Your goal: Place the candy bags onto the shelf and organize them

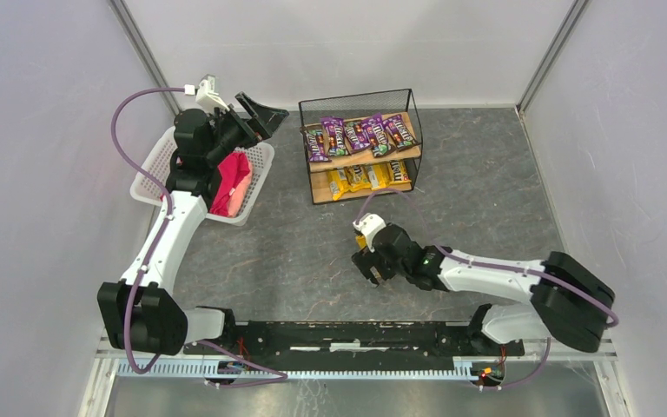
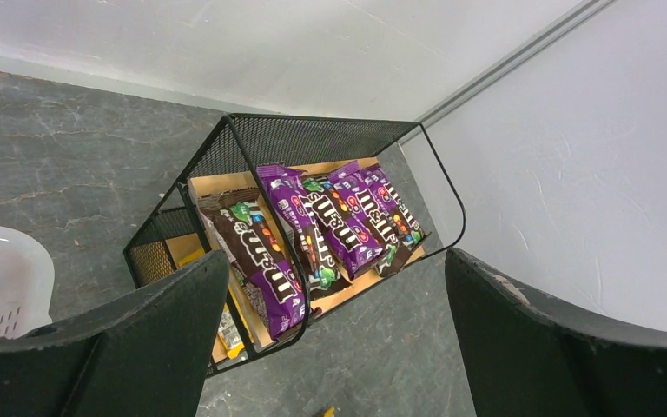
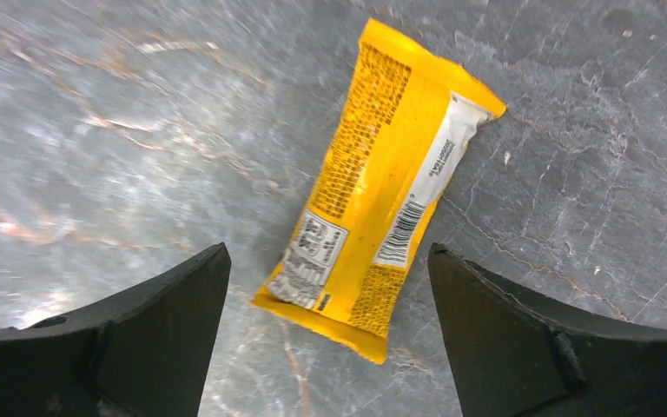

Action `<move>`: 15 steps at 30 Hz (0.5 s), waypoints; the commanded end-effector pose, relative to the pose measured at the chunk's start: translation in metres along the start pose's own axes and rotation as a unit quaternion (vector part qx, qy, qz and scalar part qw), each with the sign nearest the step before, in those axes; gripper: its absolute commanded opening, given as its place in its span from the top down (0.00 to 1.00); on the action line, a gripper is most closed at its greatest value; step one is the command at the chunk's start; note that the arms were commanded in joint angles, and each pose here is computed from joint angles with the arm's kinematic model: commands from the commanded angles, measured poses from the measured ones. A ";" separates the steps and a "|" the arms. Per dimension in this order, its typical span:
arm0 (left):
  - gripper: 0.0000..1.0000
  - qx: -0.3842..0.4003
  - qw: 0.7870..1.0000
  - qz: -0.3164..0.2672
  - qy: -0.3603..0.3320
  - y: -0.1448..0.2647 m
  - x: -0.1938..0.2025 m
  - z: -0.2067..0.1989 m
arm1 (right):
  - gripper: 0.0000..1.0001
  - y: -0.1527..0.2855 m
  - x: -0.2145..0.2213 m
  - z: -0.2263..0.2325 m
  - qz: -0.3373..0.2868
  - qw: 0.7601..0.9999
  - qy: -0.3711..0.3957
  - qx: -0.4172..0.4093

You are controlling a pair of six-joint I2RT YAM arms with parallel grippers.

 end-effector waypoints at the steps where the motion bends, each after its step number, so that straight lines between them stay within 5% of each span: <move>1: 0.00 0.008 0.999 -0.025 -0.018 0.003 -0.015 -0.008 | 0.08 0.021 -0.021 0.013 -0.052 0.993 -0.092 -0.045; 8: 0.00 0.009 1.000 -0.024 -0.017 0.003 -0.015 -0.009 | 0.16 0.026 0.012 -0.001 -0.026 0.949 -0.299 -0.094; 15: 0.00 0.013 0.999 -0.024 -0.019 0.003 -0.014 -0.013 | 0.21 0.027 0.032 -0.017 -0.034 0.925 -0.370 -0.082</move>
Point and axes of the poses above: each gripper's point midway between its finger pads, its own y axis back along the fingers, its own z axis along the line the jaws close on, x = y × z, the point moved 4 cm from there along y, back along the fingers, and after that the axes turned 8 degrees about -y, right-handed, at the moved point
